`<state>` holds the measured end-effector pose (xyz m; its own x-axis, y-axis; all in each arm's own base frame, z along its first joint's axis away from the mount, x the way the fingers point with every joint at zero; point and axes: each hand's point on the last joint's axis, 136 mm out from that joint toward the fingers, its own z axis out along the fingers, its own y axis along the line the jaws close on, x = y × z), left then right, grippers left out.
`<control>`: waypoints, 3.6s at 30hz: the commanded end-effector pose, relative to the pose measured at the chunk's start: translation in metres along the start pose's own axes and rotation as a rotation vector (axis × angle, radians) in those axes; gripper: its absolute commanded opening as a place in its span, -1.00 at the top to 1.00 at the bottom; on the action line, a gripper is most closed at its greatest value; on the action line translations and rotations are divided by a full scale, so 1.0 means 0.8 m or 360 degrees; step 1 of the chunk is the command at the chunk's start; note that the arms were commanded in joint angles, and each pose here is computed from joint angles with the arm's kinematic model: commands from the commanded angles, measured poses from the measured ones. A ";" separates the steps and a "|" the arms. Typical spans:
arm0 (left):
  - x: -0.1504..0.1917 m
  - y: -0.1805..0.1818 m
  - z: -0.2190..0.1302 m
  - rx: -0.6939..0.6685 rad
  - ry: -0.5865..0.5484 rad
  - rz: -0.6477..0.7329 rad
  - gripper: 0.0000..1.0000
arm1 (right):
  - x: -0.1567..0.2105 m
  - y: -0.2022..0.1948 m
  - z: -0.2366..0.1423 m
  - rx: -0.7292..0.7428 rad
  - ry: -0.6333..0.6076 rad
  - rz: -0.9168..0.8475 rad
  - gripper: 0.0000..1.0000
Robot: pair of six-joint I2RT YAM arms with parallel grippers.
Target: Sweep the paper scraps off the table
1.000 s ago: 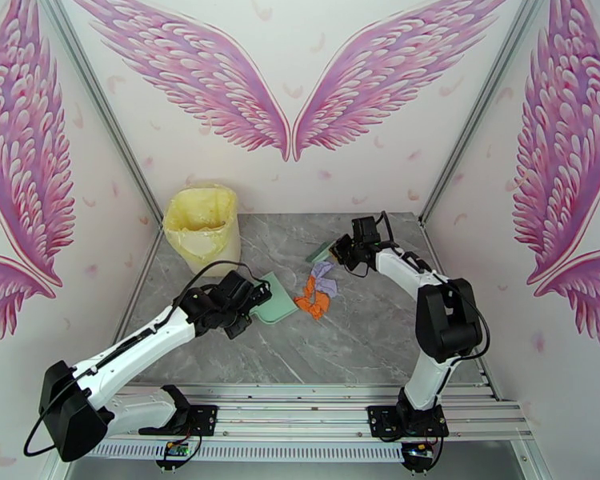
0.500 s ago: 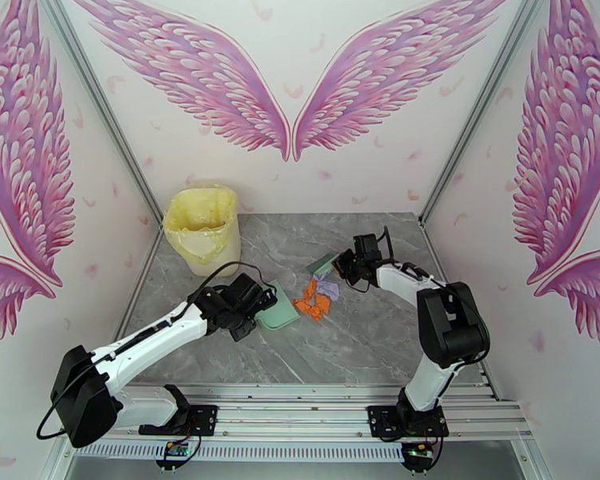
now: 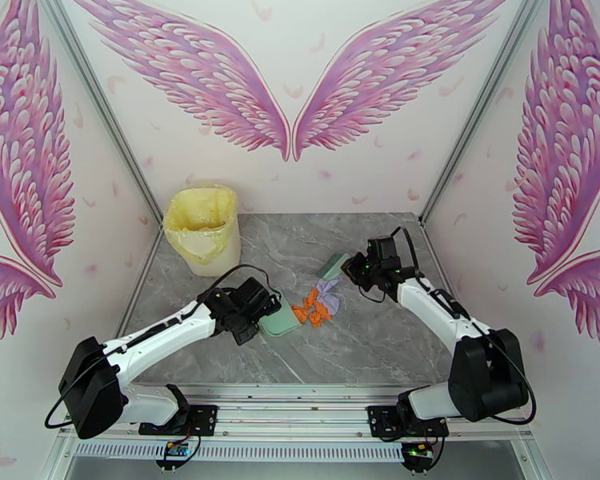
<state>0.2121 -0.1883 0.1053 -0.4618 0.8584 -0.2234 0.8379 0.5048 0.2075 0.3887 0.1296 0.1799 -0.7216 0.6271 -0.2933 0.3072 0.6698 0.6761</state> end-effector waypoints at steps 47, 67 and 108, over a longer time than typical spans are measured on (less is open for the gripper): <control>0.024 -0.046 0.034 0.0341 0.0471 0.0031 1.00 | -0.013 -0.033 0.065 0.1412 0.0455 -0.2171 1.00; -0.001 -0.045 0.056 0.0333 0.0476 0.0022 1.00 | 0.077 -0.047 0.089 0.1209 0.0721 -0.2233 1.00; -0.052 -0.033 0.081 0.0331 0.0281 -0.0041 1.00 | 0.246 0.036 -0.027 0.0433 0.0984 -0.1773 1.00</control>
<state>0.2217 -0.2375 0.0504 -0.4947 0.8690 0.0056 0.8690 0.4947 0.0095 0.2614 0.2413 0.1333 -0.8244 -0.5427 -0.1606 -0.5461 0.8373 -0.0264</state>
